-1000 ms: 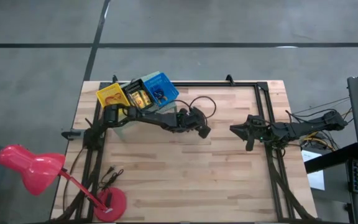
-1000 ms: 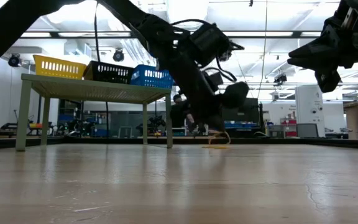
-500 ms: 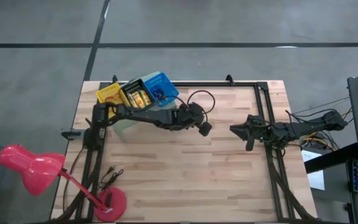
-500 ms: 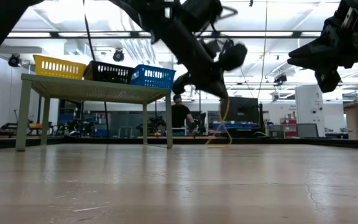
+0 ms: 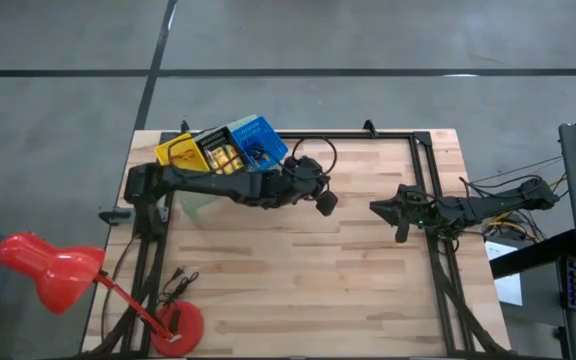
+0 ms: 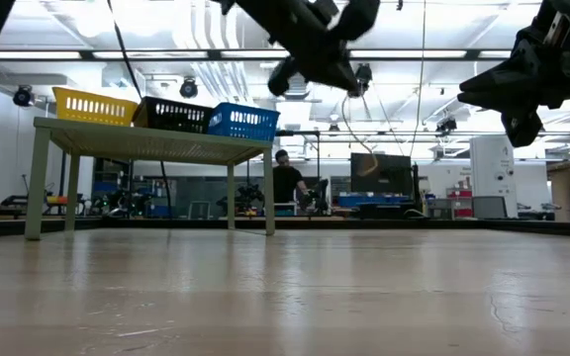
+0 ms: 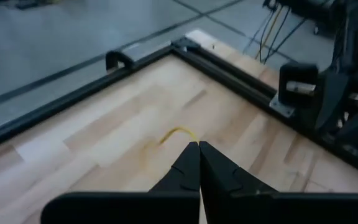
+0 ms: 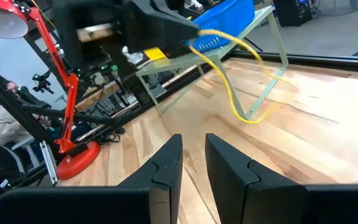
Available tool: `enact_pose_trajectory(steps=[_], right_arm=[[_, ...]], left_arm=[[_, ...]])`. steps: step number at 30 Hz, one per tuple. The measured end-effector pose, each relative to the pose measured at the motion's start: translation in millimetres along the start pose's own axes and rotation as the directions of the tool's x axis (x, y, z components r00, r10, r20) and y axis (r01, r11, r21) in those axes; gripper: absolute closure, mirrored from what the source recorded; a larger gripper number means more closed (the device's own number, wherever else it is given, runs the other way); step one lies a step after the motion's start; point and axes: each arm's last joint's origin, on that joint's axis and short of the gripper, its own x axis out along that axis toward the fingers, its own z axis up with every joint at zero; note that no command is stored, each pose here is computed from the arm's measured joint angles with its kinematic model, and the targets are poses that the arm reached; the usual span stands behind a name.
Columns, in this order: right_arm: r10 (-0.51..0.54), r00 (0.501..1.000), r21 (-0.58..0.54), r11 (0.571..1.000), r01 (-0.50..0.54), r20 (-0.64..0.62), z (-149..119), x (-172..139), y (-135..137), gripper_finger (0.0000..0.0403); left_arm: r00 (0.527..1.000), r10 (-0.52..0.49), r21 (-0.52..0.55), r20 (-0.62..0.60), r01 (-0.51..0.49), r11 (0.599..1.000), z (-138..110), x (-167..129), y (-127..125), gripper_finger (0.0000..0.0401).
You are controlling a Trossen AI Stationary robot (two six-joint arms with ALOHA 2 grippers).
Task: Pick & Place Office Desk Supplies
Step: Put the yellow rubber band into the yellow basket on the shelf
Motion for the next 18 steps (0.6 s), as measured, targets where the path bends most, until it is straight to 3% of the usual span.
enact_pose_trajectory(steps=[18], right_arm=[[0.0,1.0,0.0,1.0,0.0,0.0,0,0,0,0.0335]], left_arm=[[0.997,-0.024,0.051,0.072,0.02,0.999,13,-33,-18,0.0401]])
